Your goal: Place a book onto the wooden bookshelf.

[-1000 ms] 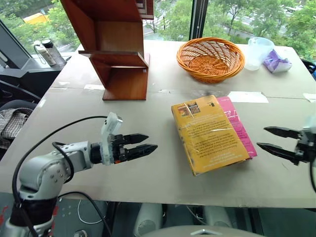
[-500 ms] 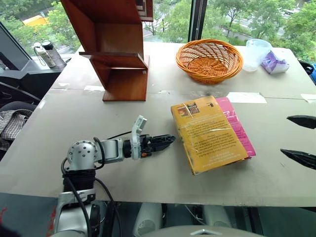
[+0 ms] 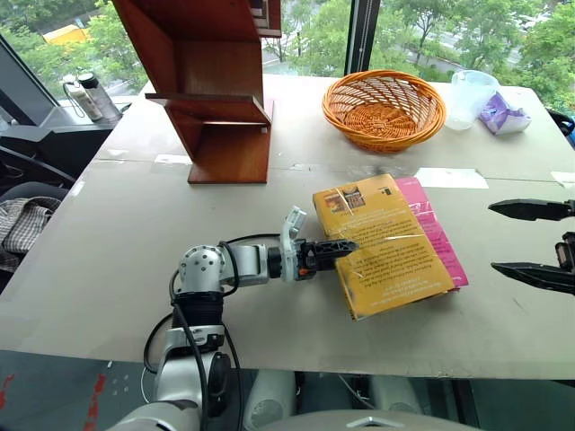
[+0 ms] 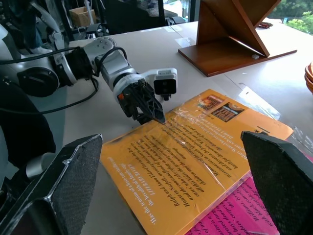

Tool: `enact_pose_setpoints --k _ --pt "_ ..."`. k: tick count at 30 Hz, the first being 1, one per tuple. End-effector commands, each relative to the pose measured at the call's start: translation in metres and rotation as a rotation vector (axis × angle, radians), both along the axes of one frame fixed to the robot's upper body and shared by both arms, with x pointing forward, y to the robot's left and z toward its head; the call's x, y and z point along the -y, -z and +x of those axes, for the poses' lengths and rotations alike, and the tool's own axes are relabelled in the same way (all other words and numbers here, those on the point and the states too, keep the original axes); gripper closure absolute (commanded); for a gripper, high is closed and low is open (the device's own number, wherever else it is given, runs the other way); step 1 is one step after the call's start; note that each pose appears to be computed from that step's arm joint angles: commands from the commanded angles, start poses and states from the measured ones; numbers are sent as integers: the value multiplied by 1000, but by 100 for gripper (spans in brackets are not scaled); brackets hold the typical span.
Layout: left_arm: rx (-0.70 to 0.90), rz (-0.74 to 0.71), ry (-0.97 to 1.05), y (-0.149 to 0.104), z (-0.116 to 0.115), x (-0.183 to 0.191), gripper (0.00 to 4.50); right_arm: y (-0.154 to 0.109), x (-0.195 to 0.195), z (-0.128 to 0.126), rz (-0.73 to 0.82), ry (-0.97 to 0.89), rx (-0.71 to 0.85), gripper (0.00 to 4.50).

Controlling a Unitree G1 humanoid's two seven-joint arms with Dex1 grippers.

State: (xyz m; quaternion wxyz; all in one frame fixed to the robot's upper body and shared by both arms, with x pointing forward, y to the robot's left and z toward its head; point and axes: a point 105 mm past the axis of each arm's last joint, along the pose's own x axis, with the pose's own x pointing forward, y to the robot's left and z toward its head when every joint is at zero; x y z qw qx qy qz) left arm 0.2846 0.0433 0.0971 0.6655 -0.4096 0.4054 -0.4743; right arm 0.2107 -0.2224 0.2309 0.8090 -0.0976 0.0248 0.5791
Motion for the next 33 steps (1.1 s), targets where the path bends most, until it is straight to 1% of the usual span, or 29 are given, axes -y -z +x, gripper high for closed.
enact_pose_setpoints --k 1,4,5,7,8,9,10,11,12,13,14,15,16,17,18,19,20,22,23,25,27,29,31,33 --pt "4 -29 3 -3 -3 0 300 -3 -6 -3 0 -18 22 0" --pt "34 -57 -22 -8 -3 -6 421 0 -10 -1 15 -14 24 0" --pt "66 -80 -47 -16 -1 -13 432 1 -11 0 21 -13 27 0" --pt "156 -122 -101 -36 1 -30 434 0 -14 2 37 -16 34 0" --pt "181 -129 -112 -42 1 -36 434 0 -16 2 41 -17 36 0" --pt "227 -118 -103 -50 -3 -42 434 -1 -16 3 46 -18 39 0" --pt "298 -75 -96 -58 -7 -49 434 -2 -16 4 54 -16 44 0" --pt "361 -22 -92 -64 -10 -54 434 -2 -16 6 61 -14 47 0" --pt "523 137 -77 -74 -11 -63 434 -2 -15 9 76 -8 54 0" --pt "725 311 -52 -85 -8 -70 434 -2 -14 13 94 0 63 0" --pt "901 421 -29 -99 -4 -74 434 -3 -13 17 113 7 73 0" --pt "1036 474 -19 -117 0 -77 434 -3 -12 21 132 16 85 0" --pt "1105 487 -24 -127 4 -79 434 -4 -12 23 143 20 92 0" --pt "1158 472 -39 -142 7 -80 434 -4 -12 26 152 26 100 0" --pt "1252 482 -46 -161 10 -79 434 -5 -11 29 161 34 110 0" --pt "1402 532 -6 -182 8 -78 434 -7 -9 33 174 45 123 0" --pt "1557 598 35 -203 5 -77 434 -8 -6 37 189 57 134 0" --pt "1803 786 114 -229 4 -81 434 -11 -3 43 204 77 153 0" --pt "1898 868 147 -239 5 -83 434 -11 -2 46 206 81 158 0" --pt "2074 1029 152 -268 8 -89 434 -14 -1 49 213 89 176 0" --pt "2203 1170 154 -294 13 -94 434 -17 0 53 216 99 197 0" --pt "2250 1244 117 -313 19 -99 434 -18 0 56 216 103 214 0" --pt "2246 1363 158 -319 27 -110 434 -19 -2 57 216 101 226 0" --pt "2164 1494 202 -321 38 -125 434 -22 -2 58 220 109 249 0"
